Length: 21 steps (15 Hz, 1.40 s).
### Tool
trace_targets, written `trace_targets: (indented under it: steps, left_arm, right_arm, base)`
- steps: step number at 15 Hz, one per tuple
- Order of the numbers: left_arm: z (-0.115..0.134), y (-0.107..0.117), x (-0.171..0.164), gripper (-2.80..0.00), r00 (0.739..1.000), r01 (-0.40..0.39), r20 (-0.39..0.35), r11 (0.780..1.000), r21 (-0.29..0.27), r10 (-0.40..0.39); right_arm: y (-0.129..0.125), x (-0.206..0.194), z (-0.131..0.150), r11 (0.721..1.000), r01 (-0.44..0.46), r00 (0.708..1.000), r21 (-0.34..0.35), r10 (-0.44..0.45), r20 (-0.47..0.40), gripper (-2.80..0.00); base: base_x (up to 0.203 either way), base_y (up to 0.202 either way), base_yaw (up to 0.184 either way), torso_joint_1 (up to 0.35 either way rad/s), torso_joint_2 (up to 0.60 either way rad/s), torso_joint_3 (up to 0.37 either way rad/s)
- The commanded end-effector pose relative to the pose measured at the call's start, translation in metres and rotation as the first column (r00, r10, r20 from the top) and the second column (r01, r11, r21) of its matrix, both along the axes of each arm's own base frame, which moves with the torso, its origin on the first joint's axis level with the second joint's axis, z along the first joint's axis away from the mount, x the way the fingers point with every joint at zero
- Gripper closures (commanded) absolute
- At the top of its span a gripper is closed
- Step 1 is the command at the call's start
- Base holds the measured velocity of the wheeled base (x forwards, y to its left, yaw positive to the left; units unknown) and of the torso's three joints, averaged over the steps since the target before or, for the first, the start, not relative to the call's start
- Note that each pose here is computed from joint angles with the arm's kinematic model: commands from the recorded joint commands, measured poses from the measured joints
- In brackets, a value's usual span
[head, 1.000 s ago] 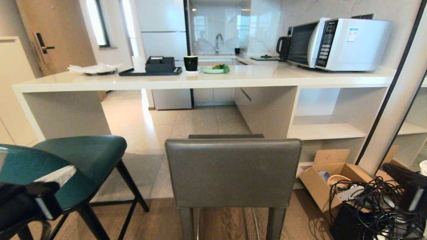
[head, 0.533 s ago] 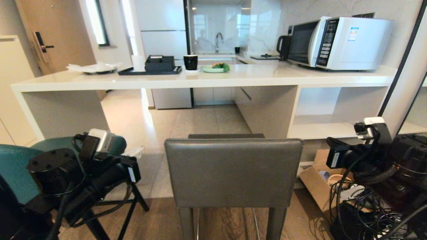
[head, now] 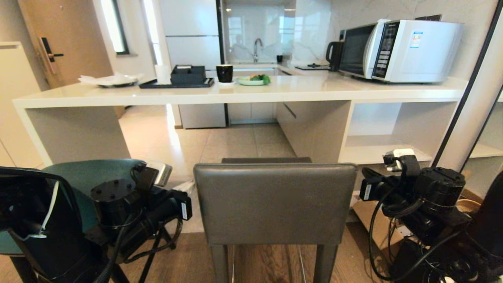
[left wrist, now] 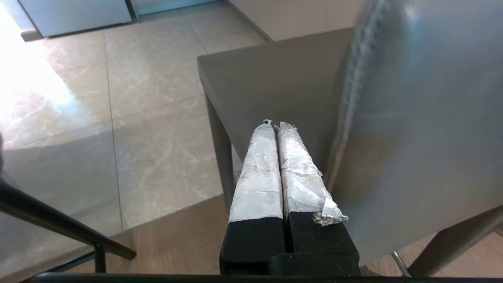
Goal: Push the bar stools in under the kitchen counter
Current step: Push the gray chair back under the dining table
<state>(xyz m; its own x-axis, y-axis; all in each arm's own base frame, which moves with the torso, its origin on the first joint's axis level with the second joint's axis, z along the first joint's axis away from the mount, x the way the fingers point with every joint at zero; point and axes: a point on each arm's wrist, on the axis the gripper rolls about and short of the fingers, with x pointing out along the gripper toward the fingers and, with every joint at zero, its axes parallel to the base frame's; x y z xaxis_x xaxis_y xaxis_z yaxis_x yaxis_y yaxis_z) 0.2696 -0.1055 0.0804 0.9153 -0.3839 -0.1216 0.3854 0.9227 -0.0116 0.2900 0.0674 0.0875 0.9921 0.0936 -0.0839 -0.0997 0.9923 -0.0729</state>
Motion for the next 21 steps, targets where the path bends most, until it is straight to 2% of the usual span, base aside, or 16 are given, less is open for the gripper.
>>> trace_targets:
  steps: [1,5,7,11,13,16,20,21]
  left_arm:
    - [-0.001,-0.004,0.0,0.0,1.0,0.013,0.004,1.0,-0.002,-0.013]
    - [0.002,-0.015,-0.002,0.0,0.999,0.037,0.019,0.999,-0.007,-0.037]
    - [0.002,-0.028,0.0,0.0,0.999,0.024,0.032,1.0,-0.008,-0.024]
    - [-0.005,-0.038,0.003,0.0,0.999,0.027,0.024,1.0,-0.002,-0.027]
    - [-0.005,-0.043,0.012,0.0,0.999,0.007,0.043,1.0,-0.008,-0.007]
    - [0.004,-0.048,0.021,0.0,0.996,-0.002,0.09,0.999,-0.032,0.005]
    - [-0.007,-0.045,0.028,0.0,0.996,-0.017,0.086,0.999,0.033,0.015]
    - [-0.005,-0.046,0.028,0.0,0.996,-0.013,0.092,0.999,0.032,0.01]
  right_arm:
    - [0.01,-0.001,-0.004,0.999,-0.033,0.999,-0.002,0.033,-0.006,0.0]
    - [0.038,-0.005,-0.006,0.994,-0.111,0.994,-0.003,0.111,-0.006,0.0]
    - [0.047,0.005,-0.008,0.994,-0.107,0.994,-0.001,0.107,0.01,0.0]
    - [0.058,0.032,0.008,0.995,-0.104,0.992,0.011,0.103,0.071,0.0]
    - [0.062,0.044,0.016,0.995,-0.103,0.992,0.013,0.101,0.08,0.0]
    - [0.061,0.041,0.019,0.995,-0.1,0.992,0.013,0.099,0.075,0.0]
    - [0.057,0.032,0.021,0.995,-0.1,0.993,0.011,0.099,0.065,0.0]
    - [0.057,0.032,0.02,0.995,-0.099,0.993,0.011,0.098,0.062,0.0]
  base:
    - [0.0,0.0,0.0,0.0,0.0,0.0]
    - [0.0,0.0,0.0,0.0,0.0,0.0]
    - [0.0,0.0,0.0,0.0,0.0,0.0]
    - [0.0,0.0,0.0,0.0,0.0,0.0]
    - [0.0,0.0,0.0,0.0,0.0,0.0]
    - [0.0,0.0,0.0,0.0,0.0,0.0]
    - [0.0,0.0,0.0,0.0,0.0,0.0]
    - [0.0,0.0,0.0,0.0,0.0,0.0]
